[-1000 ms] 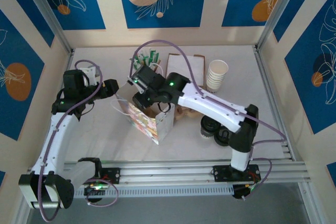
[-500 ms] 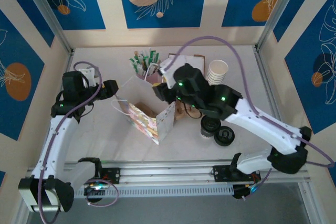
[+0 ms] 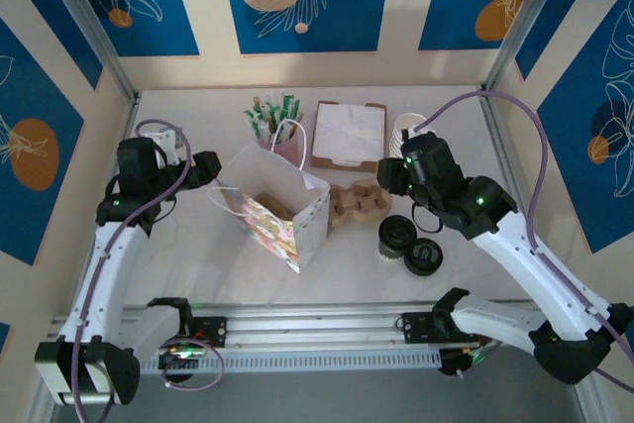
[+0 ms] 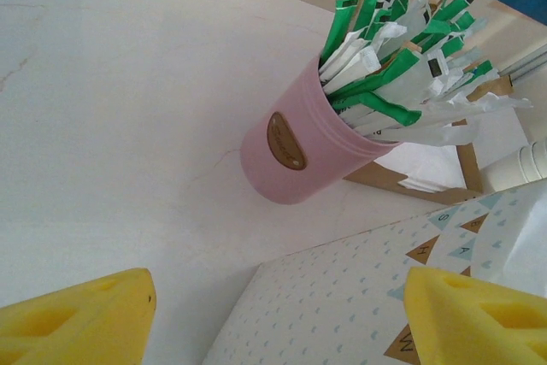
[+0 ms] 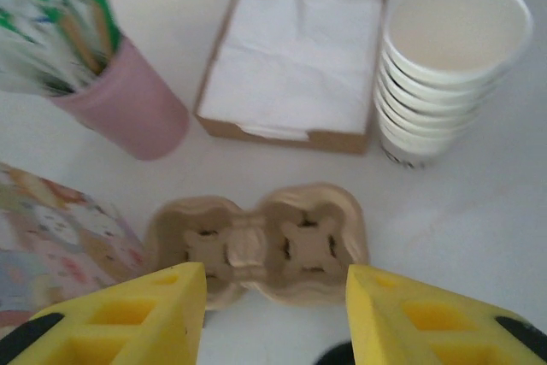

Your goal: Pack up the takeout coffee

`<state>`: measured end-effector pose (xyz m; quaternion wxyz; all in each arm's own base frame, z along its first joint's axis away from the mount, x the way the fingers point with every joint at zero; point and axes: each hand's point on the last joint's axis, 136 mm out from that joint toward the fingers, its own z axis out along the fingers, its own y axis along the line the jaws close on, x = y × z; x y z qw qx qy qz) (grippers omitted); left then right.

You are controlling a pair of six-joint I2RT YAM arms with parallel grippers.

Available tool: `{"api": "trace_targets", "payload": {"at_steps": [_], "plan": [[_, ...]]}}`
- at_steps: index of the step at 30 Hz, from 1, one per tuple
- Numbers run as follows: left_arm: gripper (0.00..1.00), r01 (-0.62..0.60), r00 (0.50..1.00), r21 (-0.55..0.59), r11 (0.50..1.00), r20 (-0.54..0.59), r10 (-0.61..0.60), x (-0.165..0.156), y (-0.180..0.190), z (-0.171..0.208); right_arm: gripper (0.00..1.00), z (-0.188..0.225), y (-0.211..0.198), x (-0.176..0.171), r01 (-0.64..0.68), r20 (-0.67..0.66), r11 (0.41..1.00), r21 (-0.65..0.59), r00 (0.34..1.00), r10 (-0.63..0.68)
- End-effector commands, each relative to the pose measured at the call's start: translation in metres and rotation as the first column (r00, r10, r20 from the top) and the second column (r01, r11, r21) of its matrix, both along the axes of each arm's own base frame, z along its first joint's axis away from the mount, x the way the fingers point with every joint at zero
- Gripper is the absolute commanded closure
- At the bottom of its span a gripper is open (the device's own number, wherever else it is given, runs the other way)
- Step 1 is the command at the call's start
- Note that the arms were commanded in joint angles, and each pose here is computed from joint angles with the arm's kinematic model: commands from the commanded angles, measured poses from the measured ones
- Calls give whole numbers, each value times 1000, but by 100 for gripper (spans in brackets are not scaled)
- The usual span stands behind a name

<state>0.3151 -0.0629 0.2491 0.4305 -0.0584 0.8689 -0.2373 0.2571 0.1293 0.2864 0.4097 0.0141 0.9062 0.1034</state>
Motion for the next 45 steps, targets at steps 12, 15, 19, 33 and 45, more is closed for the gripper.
{"api": "trace_targets", "payload": {"at_steps": [12,15,19,33,45], "plan": [[23,-49,999,5,999,4,48,1,9,-1,36,-107,-32,-49,204,-391,979,-10,900,-192],[23,-43,999,-3,999,4,43,0,8,0,26,-119,-30,-57,204,-437,979,-10,880,-188],[23,-48,999,-2,999,12,48,0,9,1,25,-125,-39,-67,237,-464,970,-50,855,-232],[22,-54,999,1,999,9,54,-2,10,-1,20,-142,-24,-75,169,-503,976,-138,837,-216],[21,-50,999,-4,999,11,50,-2,9,0,20,-148,-23,-68,171,-492,971,-169,838,-234]]}}
